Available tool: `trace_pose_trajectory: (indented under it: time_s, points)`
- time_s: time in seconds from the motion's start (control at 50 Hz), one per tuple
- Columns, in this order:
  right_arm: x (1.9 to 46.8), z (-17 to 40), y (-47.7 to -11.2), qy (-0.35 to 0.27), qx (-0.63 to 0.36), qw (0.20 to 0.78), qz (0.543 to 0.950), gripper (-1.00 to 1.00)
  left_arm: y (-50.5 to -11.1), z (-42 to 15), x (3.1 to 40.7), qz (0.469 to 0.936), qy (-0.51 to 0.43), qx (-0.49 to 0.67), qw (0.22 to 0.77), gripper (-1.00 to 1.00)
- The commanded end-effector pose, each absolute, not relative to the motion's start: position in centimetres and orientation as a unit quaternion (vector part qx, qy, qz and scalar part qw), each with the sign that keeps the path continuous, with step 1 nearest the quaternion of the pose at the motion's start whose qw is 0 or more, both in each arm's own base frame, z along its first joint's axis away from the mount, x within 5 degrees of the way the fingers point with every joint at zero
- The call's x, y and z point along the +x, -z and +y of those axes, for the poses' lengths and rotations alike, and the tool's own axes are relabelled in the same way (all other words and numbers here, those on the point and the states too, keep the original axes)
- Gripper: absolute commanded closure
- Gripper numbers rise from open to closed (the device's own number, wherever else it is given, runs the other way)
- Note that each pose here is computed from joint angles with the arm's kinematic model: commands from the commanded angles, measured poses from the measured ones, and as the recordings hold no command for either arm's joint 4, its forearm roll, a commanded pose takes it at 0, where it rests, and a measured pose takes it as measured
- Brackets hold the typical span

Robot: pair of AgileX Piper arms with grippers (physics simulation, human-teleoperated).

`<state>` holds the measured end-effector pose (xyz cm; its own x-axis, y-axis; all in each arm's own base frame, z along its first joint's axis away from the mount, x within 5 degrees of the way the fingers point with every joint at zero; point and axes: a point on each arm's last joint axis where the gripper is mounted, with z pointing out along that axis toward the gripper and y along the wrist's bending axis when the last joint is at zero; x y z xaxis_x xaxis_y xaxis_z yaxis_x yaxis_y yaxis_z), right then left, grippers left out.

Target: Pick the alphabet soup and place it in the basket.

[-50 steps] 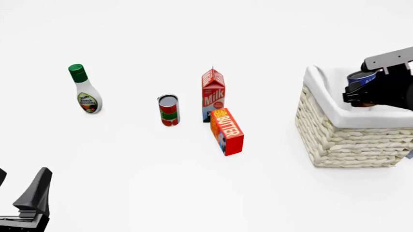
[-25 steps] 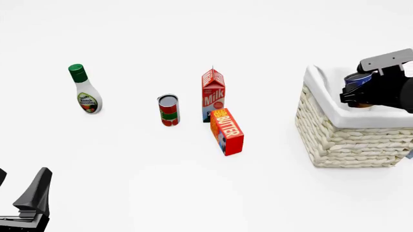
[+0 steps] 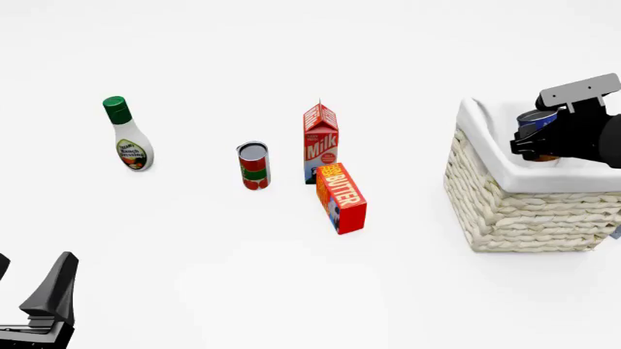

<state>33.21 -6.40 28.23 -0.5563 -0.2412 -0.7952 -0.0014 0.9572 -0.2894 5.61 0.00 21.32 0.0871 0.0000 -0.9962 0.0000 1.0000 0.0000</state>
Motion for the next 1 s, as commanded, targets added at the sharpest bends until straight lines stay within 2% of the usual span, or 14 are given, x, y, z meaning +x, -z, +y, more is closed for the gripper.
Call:
trace_pose_trajectory:
  time_s: [0.02,0.34,0.36,1.0]
  points:
    - [33.46,-6.65,-28.57,0.129,-0.06,0.473,0.869,1.0,-21.32,0.0,5.61,0.676,0.0,0.0,0.737,-1.0]
    - [33.68,-6.83,-28.4,0.13,-0.059,0.472,0.87,1.0,-21.32,0.0,5.61,0.676,0.0,0.0,0.737,-1.0]
    - [33.68,-6.83,-28.41,0.13,-0.06,0.472,0.87,-1.0,-21.32,0.0,5.61,0.676,0.0,0.0,0.737,-1.0]
    - [33.4,-6.92,-29.21,0.134,-0.059,0.479,0.866,-1.0,-21.32,0.0,5.61,0.676,0.0,0.0,0.737,-1.0]
